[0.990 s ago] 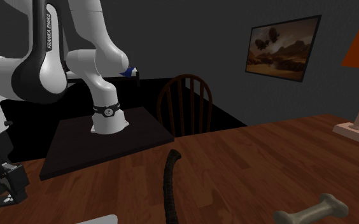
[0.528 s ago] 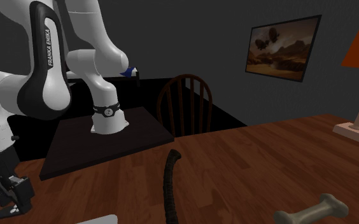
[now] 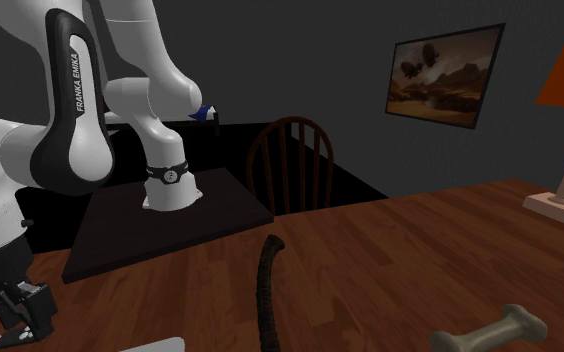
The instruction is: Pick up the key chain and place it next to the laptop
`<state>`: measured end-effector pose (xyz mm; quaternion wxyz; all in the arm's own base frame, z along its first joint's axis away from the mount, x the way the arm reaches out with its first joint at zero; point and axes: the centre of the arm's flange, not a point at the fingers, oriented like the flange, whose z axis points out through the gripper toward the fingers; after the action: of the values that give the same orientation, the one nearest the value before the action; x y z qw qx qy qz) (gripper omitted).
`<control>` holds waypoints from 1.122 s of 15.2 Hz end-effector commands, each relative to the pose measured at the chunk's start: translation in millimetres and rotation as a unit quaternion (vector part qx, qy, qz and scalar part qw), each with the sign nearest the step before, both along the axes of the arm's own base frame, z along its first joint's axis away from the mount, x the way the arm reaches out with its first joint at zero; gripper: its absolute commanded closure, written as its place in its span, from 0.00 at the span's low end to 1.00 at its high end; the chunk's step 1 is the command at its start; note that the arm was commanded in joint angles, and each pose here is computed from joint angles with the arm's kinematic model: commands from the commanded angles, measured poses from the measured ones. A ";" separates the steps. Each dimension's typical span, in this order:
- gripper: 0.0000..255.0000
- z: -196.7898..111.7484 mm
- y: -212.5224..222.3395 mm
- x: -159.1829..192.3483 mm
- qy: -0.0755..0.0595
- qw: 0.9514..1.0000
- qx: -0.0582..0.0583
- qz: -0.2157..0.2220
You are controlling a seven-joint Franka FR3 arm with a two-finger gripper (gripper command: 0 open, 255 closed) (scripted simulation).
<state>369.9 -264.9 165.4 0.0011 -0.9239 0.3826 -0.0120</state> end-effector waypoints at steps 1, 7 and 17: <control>0.00 0.0 0.0 0.0 0.000 1.000 0.000 0.000; 0.00 13.1 0.1 -0.3 0.000 1.000 0.000 0.000; 0.00 49.9 0.4 -1.1 0.000 1.000 0.000 0.000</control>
<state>368.8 -264.6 215.3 0.0011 -0.9239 0.3826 -0.0121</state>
